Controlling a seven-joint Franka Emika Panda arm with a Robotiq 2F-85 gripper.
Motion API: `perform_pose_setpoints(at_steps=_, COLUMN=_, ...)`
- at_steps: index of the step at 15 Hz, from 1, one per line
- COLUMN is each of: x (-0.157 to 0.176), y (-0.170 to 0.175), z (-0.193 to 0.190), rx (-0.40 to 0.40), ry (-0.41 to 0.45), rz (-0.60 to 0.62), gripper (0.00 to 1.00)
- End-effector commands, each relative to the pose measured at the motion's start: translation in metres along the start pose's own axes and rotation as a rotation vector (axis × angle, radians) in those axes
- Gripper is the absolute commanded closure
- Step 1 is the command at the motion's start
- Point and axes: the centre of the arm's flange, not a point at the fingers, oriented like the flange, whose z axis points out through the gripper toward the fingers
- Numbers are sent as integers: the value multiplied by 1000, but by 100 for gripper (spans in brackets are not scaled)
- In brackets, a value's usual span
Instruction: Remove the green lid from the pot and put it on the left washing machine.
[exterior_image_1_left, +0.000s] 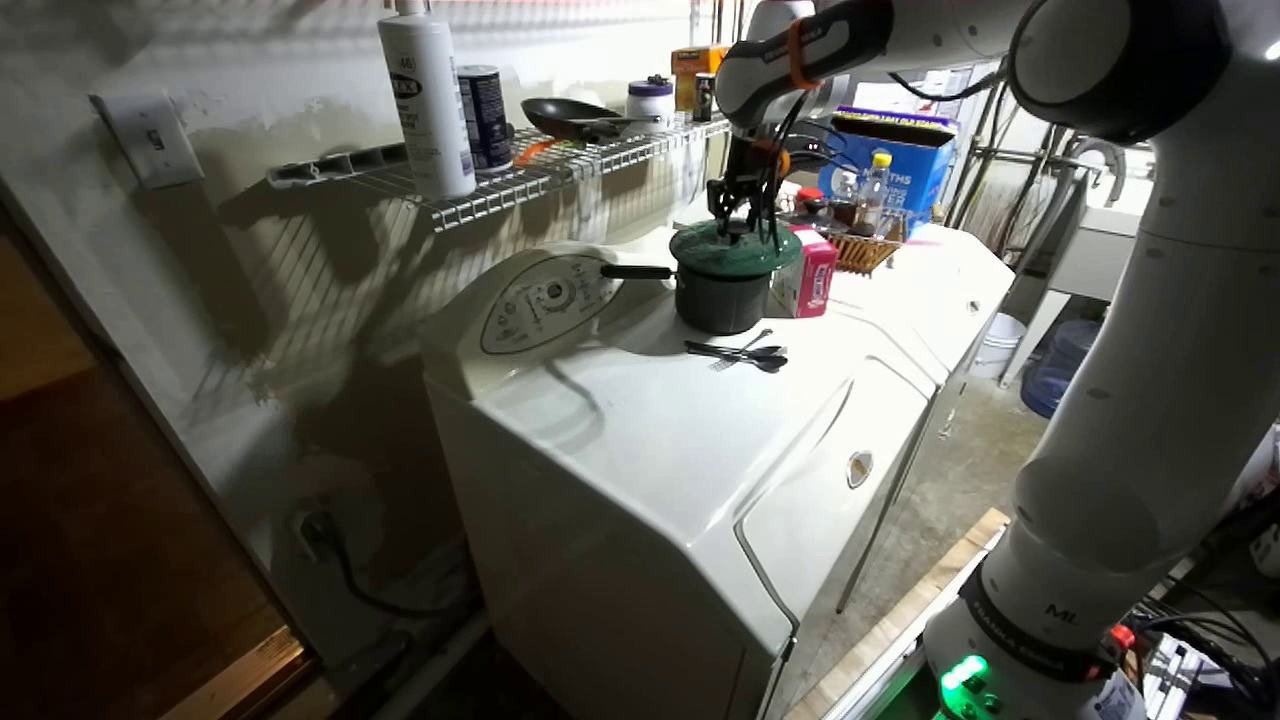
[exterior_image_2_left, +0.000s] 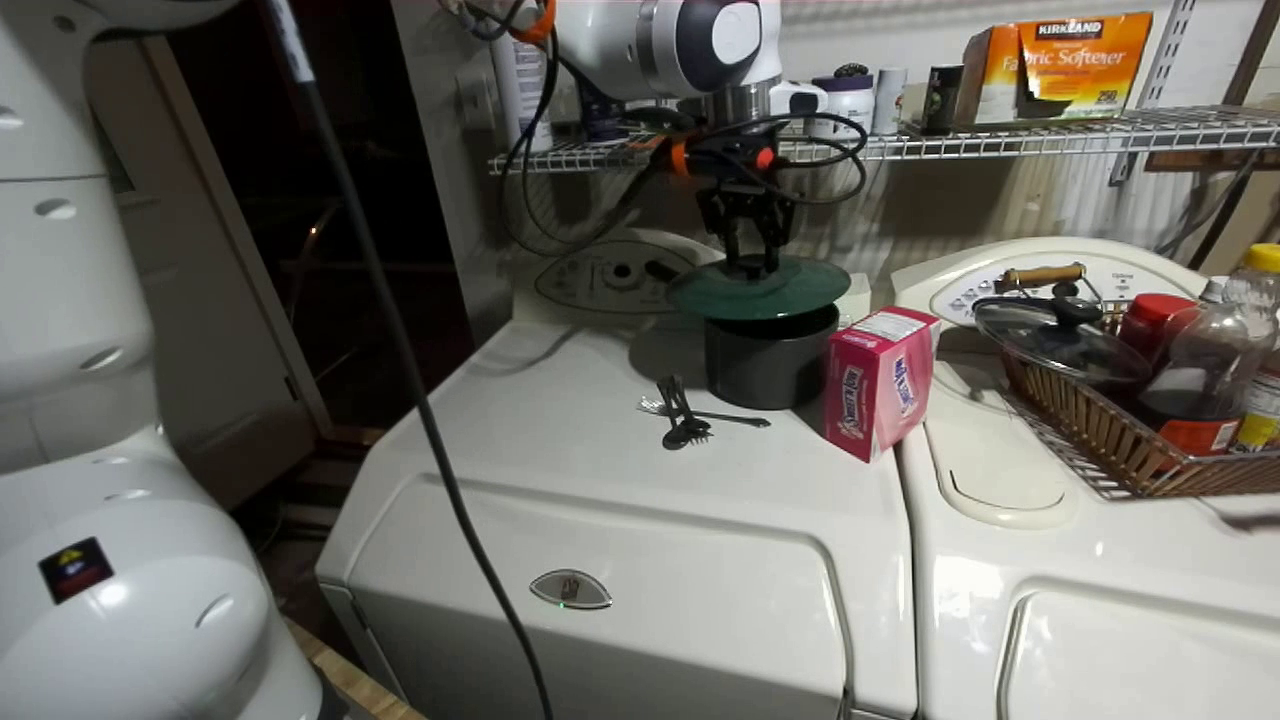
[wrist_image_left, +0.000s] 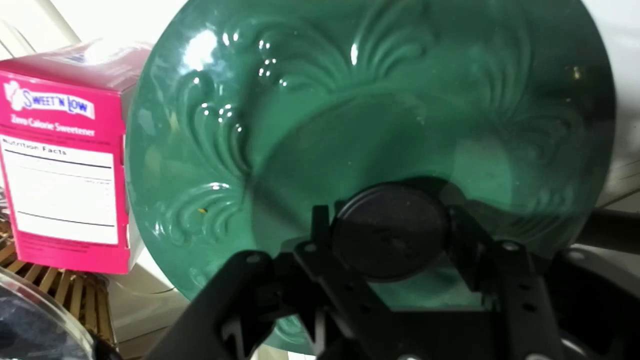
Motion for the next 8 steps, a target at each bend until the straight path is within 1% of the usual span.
perform_pose_setpoints(at_steps=1, x=-39, y=-6, z=-58, rx=9, ry=60, rz=-59, gripper=66)
perform_pose_setpoints(at_steps=5, x=-77, y=-24, z=-68, rx=55, ry=2, rz=-183, gripper=66)
perform_pose_setpoints(at_steps=8, x=-103, y=-44, z=-72, rx=72, ry=-1, rz=-289, gripper=66)
